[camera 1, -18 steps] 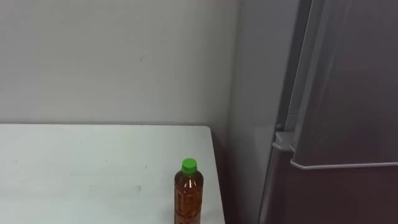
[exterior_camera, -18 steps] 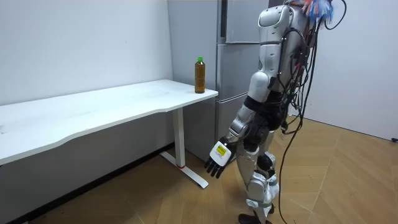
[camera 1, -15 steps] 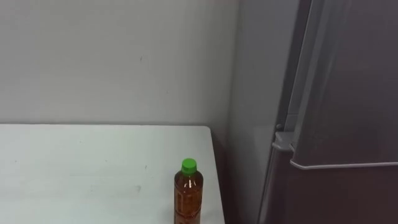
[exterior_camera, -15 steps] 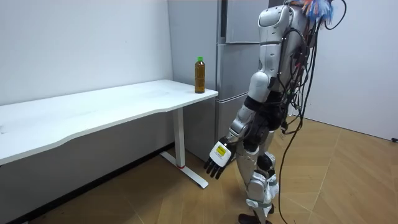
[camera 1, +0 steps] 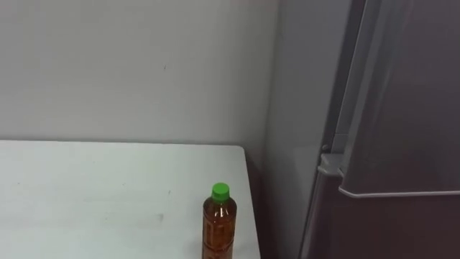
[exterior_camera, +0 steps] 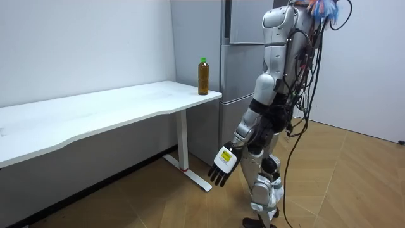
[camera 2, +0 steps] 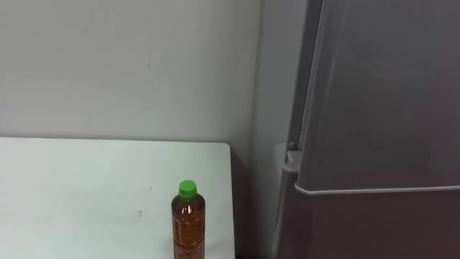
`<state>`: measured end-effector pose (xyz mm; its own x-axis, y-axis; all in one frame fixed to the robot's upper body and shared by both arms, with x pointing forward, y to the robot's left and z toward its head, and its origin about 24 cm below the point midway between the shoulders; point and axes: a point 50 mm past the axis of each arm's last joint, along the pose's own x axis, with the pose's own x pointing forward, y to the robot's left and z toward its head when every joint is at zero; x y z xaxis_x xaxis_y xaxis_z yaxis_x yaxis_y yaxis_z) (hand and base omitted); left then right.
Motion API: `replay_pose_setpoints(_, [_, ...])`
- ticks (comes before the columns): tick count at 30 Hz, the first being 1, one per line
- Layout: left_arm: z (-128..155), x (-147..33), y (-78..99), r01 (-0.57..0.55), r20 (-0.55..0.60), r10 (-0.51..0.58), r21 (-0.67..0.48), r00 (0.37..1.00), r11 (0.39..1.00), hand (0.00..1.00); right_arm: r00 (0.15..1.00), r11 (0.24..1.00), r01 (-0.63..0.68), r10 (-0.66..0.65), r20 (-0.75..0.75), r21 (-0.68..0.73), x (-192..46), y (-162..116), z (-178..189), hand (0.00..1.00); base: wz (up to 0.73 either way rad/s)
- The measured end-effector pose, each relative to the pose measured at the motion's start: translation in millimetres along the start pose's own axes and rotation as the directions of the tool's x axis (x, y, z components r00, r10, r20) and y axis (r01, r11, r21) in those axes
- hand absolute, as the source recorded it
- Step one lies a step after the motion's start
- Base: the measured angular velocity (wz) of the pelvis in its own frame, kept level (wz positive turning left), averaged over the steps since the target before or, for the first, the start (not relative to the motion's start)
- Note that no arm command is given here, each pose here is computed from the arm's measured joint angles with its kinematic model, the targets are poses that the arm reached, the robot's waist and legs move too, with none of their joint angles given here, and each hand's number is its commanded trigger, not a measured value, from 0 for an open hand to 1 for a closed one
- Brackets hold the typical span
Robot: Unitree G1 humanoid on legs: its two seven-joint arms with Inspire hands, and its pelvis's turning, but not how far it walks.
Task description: Put the bottle in the upper fridge
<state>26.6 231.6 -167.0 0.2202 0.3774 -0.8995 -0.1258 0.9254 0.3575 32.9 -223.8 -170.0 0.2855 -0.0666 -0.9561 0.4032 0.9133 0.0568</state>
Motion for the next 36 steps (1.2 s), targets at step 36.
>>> replay_pose_setpoints(36, [117.2, -22.8, 79.9, -0.156, 0.208, 0.490, -0.783, 0.847, 0.602, 0.00, 0.997, 0.999, 0.043, -0.043, 0.057, 0.000, -4.2, -15.6, 8.2, 0.00, 0.00])
